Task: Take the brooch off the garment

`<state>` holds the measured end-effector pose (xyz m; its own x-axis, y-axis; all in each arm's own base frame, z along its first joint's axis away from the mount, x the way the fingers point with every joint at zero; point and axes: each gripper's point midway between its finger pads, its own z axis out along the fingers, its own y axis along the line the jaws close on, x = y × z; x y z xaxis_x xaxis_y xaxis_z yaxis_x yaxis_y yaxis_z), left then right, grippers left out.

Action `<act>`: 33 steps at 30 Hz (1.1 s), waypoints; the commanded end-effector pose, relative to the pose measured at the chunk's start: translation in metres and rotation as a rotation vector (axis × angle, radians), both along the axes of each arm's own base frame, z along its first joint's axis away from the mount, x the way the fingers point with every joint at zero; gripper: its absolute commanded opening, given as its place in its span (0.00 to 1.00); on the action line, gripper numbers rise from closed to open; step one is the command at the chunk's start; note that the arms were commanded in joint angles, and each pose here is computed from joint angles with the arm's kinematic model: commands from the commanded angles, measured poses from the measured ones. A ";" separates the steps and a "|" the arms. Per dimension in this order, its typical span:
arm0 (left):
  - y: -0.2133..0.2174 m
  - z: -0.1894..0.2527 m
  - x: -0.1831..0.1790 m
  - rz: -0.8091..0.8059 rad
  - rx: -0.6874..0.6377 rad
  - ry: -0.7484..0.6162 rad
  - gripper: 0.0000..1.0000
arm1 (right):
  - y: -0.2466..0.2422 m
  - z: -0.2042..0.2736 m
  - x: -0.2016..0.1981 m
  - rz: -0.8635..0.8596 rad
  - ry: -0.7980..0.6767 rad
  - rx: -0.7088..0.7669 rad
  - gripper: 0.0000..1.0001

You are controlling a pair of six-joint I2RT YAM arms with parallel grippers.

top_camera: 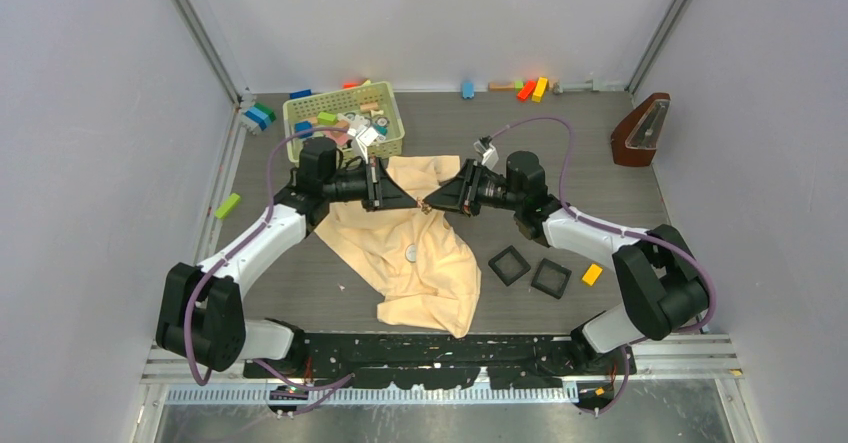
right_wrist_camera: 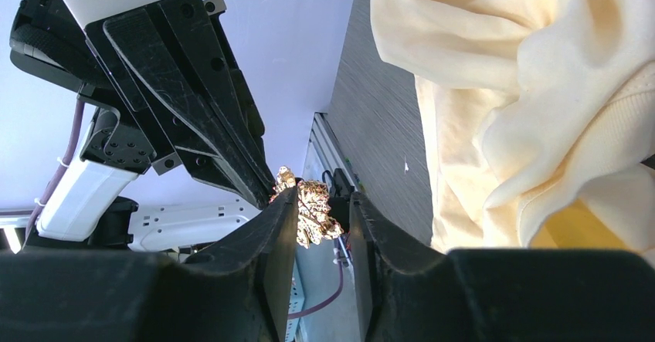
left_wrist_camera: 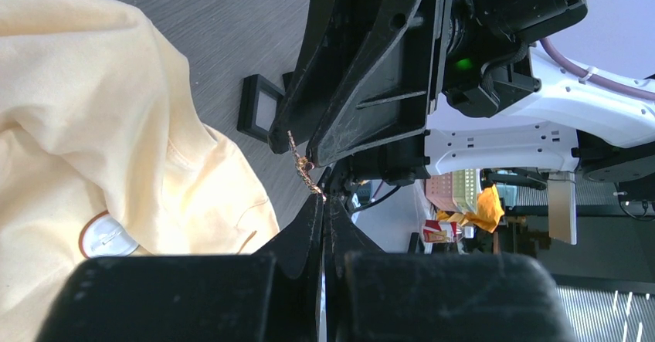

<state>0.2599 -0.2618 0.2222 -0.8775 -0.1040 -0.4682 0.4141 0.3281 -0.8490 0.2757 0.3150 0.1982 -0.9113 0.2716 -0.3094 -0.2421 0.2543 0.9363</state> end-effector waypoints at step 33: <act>-0.015 0.000 -0.007 -0.063 -0.043 -0.025 0.00 | -0.004 0.041 -0.008 0.002 -0.105 0.143 0.14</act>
<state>0.2555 -0.2715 0.2113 -0.8868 -0.0780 -0.4556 0.4143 0.3028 -0.8583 0.2672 0.3102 0.2207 -0.9030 0.3035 -0.3041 -0.2668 0.1587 0.9506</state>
